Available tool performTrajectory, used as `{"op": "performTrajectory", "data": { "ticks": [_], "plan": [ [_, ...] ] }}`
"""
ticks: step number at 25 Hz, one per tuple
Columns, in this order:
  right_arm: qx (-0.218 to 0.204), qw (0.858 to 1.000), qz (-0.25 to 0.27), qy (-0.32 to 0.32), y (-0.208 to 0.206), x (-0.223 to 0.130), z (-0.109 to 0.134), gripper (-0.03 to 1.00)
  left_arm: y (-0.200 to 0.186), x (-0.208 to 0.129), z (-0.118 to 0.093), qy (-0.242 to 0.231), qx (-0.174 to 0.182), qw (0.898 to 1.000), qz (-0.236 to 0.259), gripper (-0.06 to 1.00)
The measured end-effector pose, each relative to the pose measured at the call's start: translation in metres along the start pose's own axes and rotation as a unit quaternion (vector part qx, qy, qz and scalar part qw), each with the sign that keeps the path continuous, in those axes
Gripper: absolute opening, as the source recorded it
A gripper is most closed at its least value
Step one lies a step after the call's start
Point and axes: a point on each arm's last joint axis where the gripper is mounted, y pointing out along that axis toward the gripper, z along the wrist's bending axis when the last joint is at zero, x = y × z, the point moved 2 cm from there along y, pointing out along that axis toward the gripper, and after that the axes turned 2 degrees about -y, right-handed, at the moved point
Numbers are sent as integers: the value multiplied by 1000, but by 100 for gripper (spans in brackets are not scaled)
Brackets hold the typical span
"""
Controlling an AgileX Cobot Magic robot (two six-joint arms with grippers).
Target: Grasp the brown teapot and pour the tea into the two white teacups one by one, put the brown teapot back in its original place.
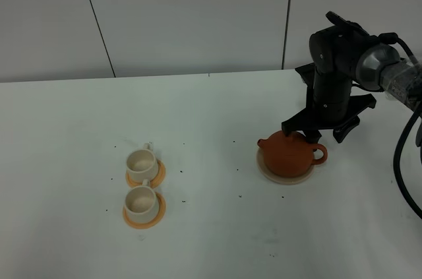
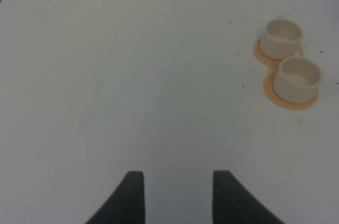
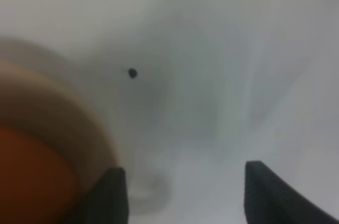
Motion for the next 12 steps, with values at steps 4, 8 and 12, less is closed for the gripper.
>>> {"op": "performTrajectory", "data": {
  "ticks": [4, 8, 12],
  "plan": [
    [4, 1000, 1, 1, 0, 0, 1, 47, 0, 0, 0, 0, 0, 1000, 0, 37],
    [8, 1000, 3, 3, 0, -1, 2, 47, 0, 0, 0, 0, 0, 1000, 0, 37],
    [-1, 1000, 3, 0, 1, -1, 0, 47, 0, 0, 0, 0, 0, 1000, 0, 37]
  ]
}}
